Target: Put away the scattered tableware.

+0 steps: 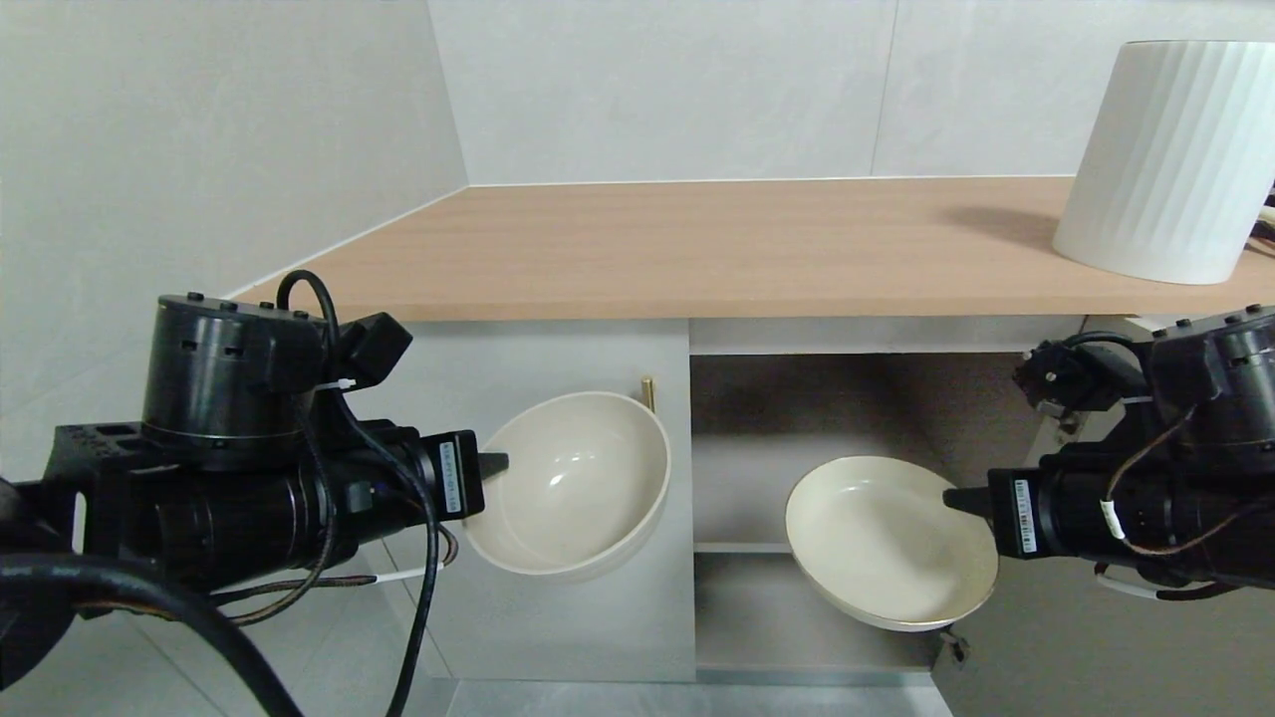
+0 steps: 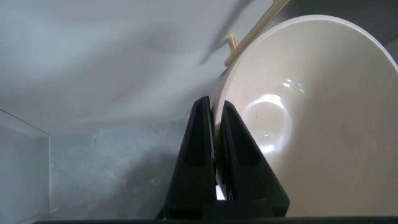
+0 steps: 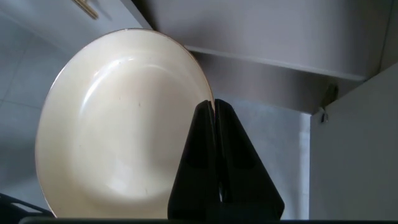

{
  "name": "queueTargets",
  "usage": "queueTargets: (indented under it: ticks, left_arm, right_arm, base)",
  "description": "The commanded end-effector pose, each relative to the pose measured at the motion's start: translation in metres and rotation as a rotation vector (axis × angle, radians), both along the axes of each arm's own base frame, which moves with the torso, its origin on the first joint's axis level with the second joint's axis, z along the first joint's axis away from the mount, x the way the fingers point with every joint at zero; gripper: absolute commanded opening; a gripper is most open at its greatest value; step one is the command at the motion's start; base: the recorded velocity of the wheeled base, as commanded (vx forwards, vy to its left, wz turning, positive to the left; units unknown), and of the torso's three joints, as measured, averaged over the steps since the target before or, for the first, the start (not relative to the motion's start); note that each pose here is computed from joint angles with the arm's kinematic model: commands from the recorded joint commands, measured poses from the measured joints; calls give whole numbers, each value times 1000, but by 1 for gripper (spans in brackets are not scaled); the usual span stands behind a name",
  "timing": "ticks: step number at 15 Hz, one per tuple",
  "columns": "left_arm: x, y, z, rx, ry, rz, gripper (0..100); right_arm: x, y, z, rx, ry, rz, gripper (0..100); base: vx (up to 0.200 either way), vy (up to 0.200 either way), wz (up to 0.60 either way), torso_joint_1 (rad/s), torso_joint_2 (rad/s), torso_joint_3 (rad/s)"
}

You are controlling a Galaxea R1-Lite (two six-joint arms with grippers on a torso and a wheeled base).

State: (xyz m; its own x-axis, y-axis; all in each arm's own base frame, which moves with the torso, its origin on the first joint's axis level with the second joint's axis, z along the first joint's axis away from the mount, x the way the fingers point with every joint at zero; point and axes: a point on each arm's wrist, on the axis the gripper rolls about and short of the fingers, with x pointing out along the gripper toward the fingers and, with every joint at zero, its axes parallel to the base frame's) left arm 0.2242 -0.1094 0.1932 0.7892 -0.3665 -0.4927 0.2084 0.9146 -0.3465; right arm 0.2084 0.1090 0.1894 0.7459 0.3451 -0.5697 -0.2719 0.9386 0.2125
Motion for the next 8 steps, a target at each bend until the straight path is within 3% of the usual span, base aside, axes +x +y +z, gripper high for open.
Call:
queueTargets:
  ticks: [1, 8]
  left_arm:
    - [1, -2, -2, 2, 6, -4, 0]
    - [-1, -5, -2, 4, 8, -19, 0]
  right_arm:
    - [20, 5, -22, -33, 63, -18, 0]
    - [79, 20, -113, -103, 213, -72, 0]
  base:
    - [0, 0, 0, 0, 0, 0]
    - [0, 0, 0, 0, 0, 0]
